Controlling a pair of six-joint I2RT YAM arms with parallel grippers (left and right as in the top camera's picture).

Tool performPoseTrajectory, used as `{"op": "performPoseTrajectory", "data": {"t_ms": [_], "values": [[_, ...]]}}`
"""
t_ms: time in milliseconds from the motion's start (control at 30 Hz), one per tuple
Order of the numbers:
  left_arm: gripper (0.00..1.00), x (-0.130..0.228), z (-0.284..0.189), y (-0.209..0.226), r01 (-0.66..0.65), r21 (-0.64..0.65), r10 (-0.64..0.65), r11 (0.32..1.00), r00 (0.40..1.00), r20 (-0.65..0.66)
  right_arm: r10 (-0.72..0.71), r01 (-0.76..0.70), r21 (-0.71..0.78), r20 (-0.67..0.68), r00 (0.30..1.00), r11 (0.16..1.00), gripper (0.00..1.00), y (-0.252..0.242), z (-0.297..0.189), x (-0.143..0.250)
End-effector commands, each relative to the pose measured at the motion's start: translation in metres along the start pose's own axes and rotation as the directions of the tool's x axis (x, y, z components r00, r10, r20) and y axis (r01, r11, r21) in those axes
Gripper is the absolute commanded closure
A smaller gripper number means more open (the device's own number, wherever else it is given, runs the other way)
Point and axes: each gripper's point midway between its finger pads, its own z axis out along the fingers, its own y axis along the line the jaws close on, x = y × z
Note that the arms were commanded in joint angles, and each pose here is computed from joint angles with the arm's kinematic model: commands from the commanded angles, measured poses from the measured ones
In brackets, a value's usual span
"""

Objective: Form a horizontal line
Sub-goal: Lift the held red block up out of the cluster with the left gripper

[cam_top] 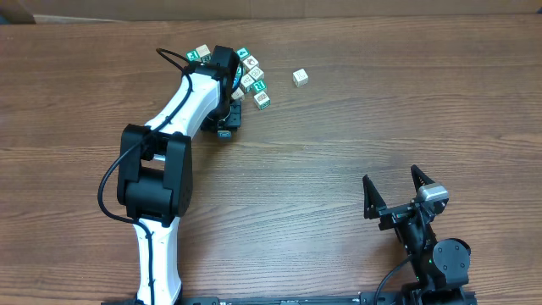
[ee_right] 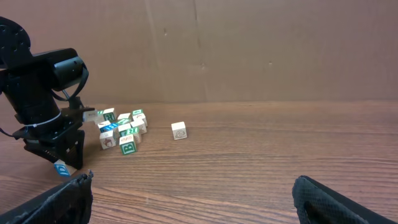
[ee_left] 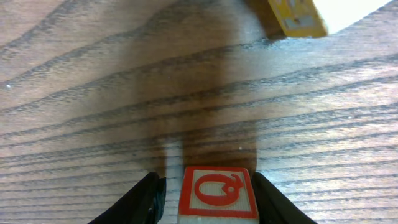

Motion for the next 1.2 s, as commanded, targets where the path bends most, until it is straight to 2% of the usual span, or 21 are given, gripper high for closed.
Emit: {"op": "performPoseTrajectory", "data": {"t_ms": [0,233,567,1033,1167], "values": [[0.59,-0.002,-0.004,-0.005,-0.013,0.022,0.013,1.0,1.0,0.006,-0.005,0.005,0.01,0.006,1.0,1.0,0.0,-0.002,0.0,0.001],[0.64,-0.002,-0.006,-0.004,-0.013,0.023,0.013,1.0,1.0,0.007,-0.005,0.005,0.01,0.006,1.0,1.0,0.0,-0.002,0.0,0.001],[0.61,-0.008,-0.024,-0.004,-0.01,0.032,0.009,0.999,0.999,0.046,-0.005,0.005,0.01,0.006,1.0,1.0,0.0,-0.002,0.0,0.001],[0.63,-0.008,-0.024,-0.006,-0.011,0.04,0.009,0.999,0.999,0.046,-0.005,0.005,0.01,0.006,1.0,1.0,0.0,-0.002,0.0,0.001],[0.66,-0.007,-0.024,-0.005,-0.011,0.039,0.01,0.999,0.999,0.043,-0.005,0.005,0.01,0.006,1.0,1.0,0.0,-0.002,0.0,0.001]]}}
